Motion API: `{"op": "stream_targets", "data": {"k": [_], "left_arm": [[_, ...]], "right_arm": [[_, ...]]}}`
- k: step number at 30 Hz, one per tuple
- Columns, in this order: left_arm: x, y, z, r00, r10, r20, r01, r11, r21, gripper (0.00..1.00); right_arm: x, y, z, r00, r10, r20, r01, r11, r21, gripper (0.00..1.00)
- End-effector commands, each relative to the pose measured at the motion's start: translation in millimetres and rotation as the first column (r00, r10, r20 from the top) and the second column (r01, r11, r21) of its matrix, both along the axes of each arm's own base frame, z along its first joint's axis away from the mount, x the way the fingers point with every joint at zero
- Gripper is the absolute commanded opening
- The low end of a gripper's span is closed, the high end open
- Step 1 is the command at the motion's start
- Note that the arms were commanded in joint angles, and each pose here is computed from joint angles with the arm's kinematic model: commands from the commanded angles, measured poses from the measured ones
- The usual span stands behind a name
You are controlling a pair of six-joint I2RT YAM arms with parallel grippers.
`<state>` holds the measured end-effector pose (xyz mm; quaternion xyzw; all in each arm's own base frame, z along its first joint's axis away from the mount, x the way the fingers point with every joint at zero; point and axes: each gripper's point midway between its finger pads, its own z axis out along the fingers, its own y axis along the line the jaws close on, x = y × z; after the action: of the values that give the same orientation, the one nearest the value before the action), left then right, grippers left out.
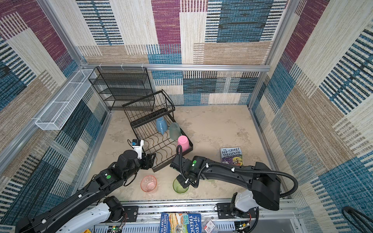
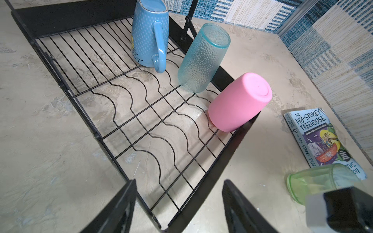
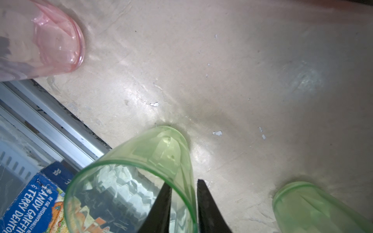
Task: Load cups into a dish rack
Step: Pick up the cup from the bottom-center of the table.
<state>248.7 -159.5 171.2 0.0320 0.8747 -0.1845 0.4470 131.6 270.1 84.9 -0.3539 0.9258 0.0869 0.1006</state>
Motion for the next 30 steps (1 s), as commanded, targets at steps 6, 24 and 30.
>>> {"op": "stream_targets", "data": {"k": [6,24,30], "left_arm": [[-2,4,9,1.0,0.024,-0.004,-0.024,1.0,-0.011,0.7],[-18,-12,33,0.969,0.06,-0.239,-0.115,0.968,-0.224,0.7],[-24,-14,37,0.938,0.1,-0.332,-0.223,0.908,-0.355,0.72]], "right_arm": [[11,3,11,0.997,-0.02,0.071,0.02,1.0,0.002,0.12],[69,33,129,0.875,-0.119,0.47,-0.029,0.955,0.295,0.0],[86,43,165,0.784,-0.212,0.583,-0.071,0.903,0.424,0.0]]}}
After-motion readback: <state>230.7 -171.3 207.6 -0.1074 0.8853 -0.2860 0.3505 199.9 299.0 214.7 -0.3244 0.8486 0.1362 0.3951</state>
